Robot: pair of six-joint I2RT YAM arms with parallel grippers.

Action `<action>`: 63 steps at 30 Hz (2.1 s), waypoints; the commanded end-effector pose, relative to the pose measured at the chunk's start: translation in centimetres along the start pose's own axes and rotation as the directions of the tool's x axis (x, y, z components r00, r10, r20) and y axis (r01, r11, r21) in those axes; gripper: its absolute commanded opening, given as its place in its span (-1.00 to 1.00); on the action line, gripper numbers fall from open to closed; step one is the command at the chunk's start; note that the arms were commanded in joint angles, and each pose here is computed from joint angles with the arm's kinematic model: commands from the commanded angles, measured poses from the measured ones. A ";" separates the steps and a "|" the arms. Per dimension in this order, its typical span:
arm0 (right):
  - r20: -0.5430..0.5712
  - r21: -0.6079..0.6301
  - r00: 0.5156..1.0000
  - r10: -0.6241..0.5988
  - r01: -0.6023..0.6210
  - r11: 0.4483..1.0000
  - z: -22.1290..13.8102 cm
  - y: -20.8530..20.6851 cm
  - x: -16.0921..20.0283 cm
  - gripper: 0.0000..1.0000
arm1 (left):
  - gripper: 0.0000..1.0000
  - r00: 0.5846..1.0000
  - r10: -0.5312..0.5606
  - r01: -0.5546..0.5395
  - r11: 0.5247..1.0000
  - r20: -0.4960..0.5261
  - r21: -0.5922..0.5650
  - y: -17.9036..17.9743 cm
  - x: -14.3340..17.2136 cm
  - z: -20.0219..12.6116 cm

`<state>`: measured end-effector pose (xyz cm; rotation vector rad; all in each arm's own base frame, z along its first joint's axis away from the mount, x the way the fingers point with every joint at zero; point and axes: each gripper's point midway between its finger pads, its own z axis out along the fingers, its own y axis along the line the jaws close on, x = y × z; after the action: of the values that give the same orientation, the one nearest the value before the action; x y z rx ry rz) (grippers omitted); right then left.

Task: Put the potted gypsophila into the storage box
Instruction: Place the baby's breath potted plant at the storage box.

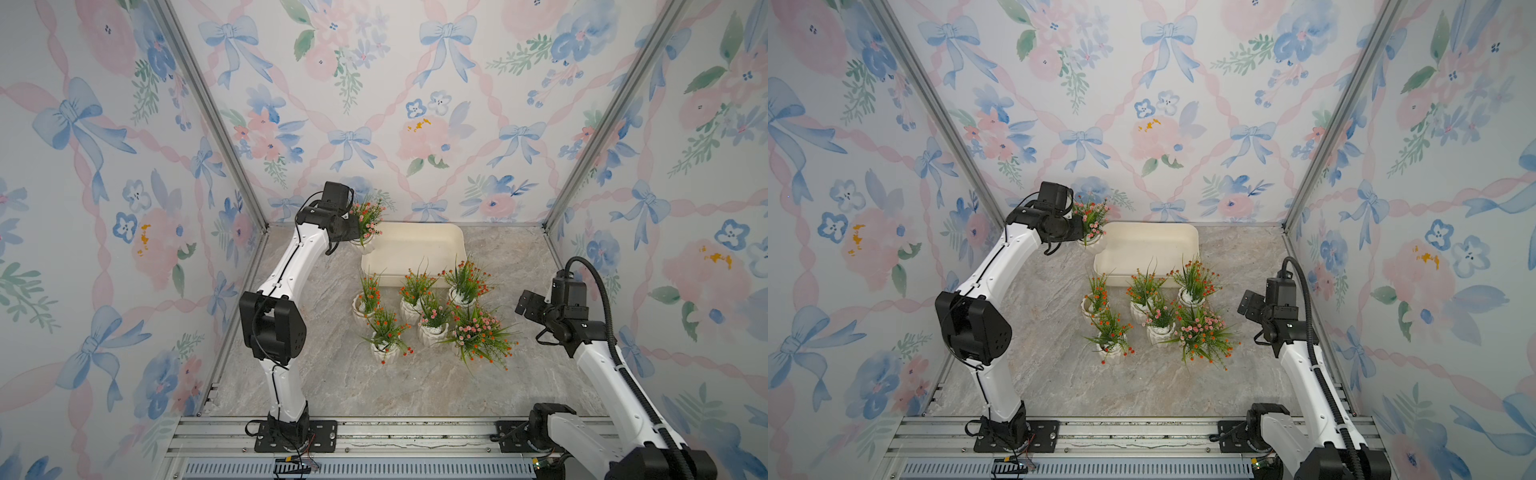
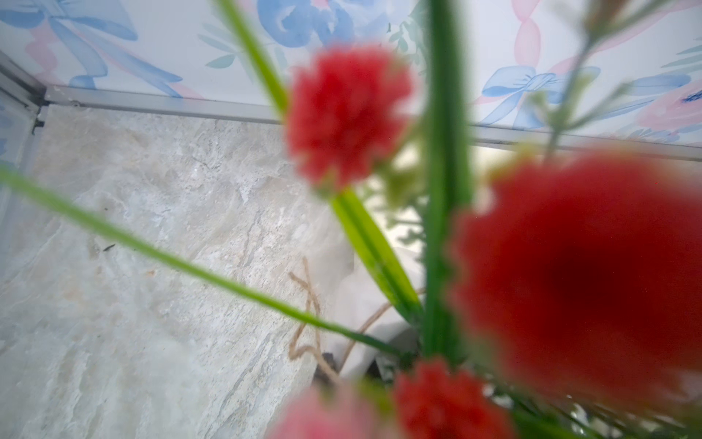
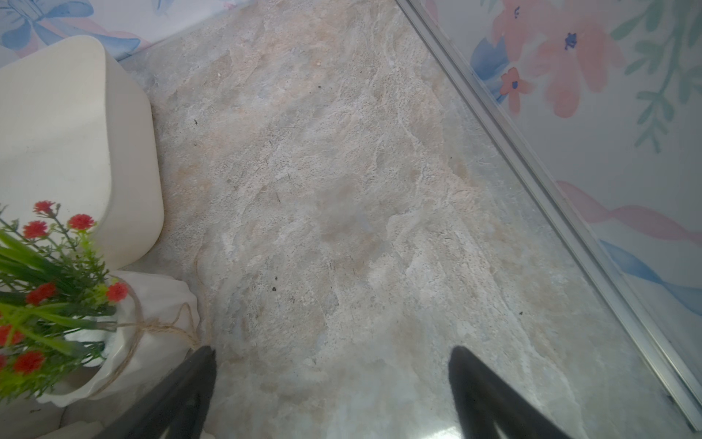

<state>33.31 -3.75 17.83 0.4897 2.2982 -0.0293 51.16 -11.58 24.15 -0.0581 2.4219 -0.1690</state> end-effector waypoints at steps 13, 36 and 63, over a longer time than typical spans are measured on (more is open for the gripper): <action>-0.053 0.037 0.999 -0.004 0.006 0.999 1.0 -0.6 0.4 0.93 | -1.00 0.997 0.007 -0.015 0.993 0.076 0.117 -5.9 -4.7 7.0; -0.098 0.063 0.994 -0.049 0.055 0.997 1.1 -1.4 1.3 0.94 | -1.00 0.992 0.014 -0.003 0.996 0.124 -0.089 -3.9 -4.1 15.1; -0.109 0.051 0.994 -0.032 0.038 0.998 2.2 -1.2 1.8 0.94 | -1.00 0.993 -0.035 0.044 0.996 0.114 -0.074 -2.5 -3.0 18.7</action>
<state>33.20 -4.41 15.84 0.4780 2.3940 -0.0776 64.44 -15.84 10.82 -0.1129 2.3836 -0.0456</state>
